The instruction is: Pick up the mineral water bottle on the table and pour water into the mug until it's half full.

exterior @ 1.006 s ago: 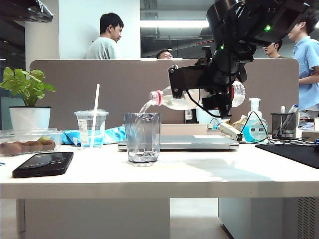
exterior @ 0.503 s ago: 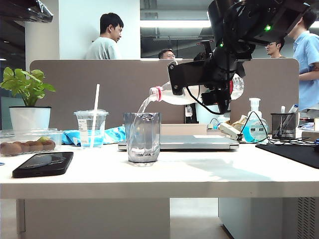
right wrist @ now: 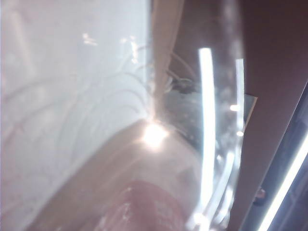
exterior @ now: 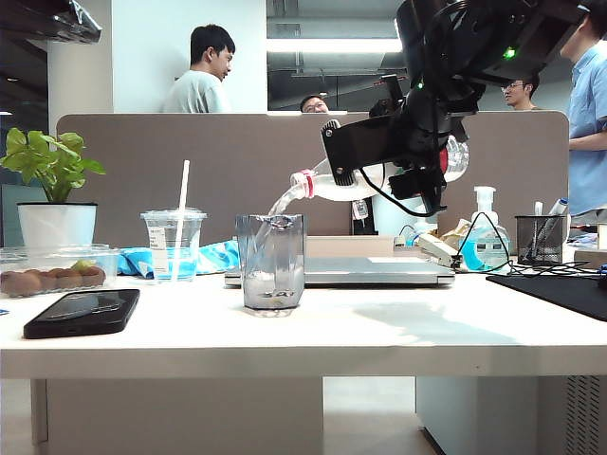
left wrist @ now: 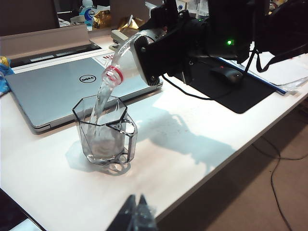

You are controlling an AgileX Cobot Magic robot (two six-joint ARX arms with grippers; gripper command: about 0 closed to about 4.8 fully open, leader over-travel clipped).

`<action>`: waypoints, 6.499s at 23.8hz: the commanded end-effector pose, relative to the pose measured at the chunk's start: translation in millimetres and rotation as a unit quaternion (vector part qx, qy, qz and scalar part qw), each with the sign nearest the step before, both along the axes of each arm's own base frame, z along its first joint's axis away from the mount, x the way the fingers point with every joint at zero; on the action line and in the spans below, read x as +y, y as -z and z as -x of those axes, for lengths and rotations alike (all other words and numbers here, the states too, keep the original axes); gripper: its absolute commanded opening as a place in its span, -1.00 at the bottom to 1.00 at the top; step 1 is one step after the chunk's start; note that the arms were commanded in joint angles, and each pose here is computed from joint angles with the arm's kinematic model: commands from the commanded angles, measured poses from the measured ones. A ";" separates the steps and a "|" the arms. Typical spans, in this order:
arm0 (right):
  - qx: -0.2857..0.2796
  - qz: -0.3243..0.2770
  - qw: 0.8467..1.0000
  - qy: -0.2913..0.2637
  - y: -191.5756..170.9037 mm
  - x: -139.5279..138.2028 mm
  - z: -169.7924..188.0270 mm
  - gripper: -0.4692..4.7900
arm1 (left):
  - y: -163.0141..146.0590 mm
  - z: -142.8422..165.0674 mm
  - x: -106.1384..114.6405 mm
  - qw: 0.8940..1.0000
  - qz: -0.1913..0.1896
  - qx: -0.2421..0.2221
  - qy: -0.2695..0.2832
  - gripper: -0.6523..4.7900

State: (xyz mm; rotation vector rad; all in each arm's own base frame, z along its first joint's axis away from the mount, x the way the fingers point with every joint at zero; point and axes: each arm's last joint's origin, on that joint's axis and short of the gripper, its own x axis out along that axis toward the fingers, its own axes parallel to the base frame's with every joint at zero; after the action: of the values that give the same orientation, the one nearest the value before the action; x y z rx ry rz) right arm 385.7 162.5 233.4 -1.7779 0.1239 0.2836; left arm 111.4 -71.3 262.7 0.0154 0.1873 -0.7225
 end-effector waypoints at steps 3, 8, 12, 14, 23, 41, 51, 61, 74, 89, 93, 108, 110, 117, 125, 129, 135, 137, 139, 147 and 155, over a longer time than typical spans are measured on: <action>-0.028 -0.002 1.000 -0.001 -10.7 0.9 -0.3 0.18 | -3.1 0.2 0.3 1.000 0.002 -0.010 0.001 -0.77; -0.028 -0.002 1.000 -0.001 -10.7 0.9 -0.3 0.18 | -3.1 0.2 0.2 1.000 0.002 -0.010 0.001 -0.77; -0.028 -0.003 1.000 -0.003 -10.7 1.0 -0.3 0.18 | -3.1 0.2 0.3 1.000 0.002 -0.010 0.001 -0.77; -0.028 -0.003 1.000 -0.003 -10.5 1.0 -0.3 0.18 | -3.1 0.2 0.2 1.000 0.002 -0.010 0.001 -0.77; 0.060 -0.236 0.969 0.034 2.2 1.8 3.5 0.19 | -3.1 0.2 0.2 1.000 0.002 -0.010 0.001 -0.77; 0.120 -0.774 0.620 -0.036 80.9 -13.8 30.4 0.19 | -3.1 0.2 0.3 1.000 0.002 -0.010 0.001 -0.77; 0.136 -0.781 0.610 -0.009 106.0 -12.9 27.8 0.63 | -3.1 0.2 0.3 1.000 0.002 -0.010 0.001 -0.77; 0.138 -0.776 0.615 -0.011 97.2 -19.3 48.1 1.00 | -3.0 0.2 0.3 1.000 0.002 -0.010 0.001 -0.77; 0.060 -0.775 0.627 0.049 70.2 -68.1 150.6 0.77 | -3.1 0.2 0.2 1.000 0.002 -0.010 0.001 -0.77; 0.073 -0.726 0.668 0.147 40.4 -106.2 217.5 -0.84 | -2.9 0.1 0.2 1.000 0.001 -0.009 0.001 -0.77; 0.045 -0.727 0.660 0.182 39.4 -127.8 229.5 -0.84 | -2.9 0.1 0.2 1.000 0.001 -0.009 0.001 -0.77; 0.025 -0.750 0.639 0.169 61.0 -153.8 275.3 -0.84 | -3.0 0.1 0.2 1.000 0.001 -0.009 0.001 -0.77; 0.029 -0.749 0.639 0.173 70.9 -154.2 280.2 -0.84 | -3.0 0.1 0.2 1.000 0.001 -0.009 0.001 -0.77; 0.006 -0.737 0.641 0.213 89.8 -157.8 287.6 -0.84 | -3.0 0.1 0.2 1.000 0.001 -0.009 0.001 -0.77; -0.060 -0.741 0.625 0.237 85.7 -169.9 290.0 -0.84 | -2.9 0.1 0.2 1.000 0.001 -0.009 0.001 -0.77; -0.072 -0.742 0.619 0.247 85.8 -173.0 290.3 -0.84 | -3.0 0.1 0.2 1.000 0.001 -0.009 0.001 -0.77; -0.059 -0.748 0.618 0.234 85.7 -172.0 290.0 -0.84 | -3.0 0.1 0.2 1.000 0.001 -0.009 0.001 -0.77; -0.056 -0.750 0.619 0.225 84.7 -171.5 289.7 -0.84 | -3.0 0.1 0.2 1.000 0.002 -0.009 0.001 -0.77; -0.047 -0.753 0.621 0.211 83.7 -170.5 289.5 -0.84 | -3.0 0.1 0.2 1.000 0.001 -0.009 0.001 -0.77; -0.021 -0.756 0.623 0.198 85.1 -168.8 289.4 -0.84 | -3.0 0.1 0.2 1.000 0.001 -0.009 0.001 -0.77; 0.010 -0.758 0.629 0.172 85.0 -163.1 289.3 -0.84 | -3.0 0.1 0.2 1.000 0.001 -0.009 0.001 -0.77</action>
State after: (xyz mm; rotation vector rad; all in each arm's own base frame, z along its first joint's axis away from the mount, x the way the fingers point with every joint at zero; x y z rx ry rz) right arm 95.9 -2.0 149.9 -0.0137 0.1635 0.0204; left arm 111.5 -71.3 262.5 0.0160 0.1907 -0.7224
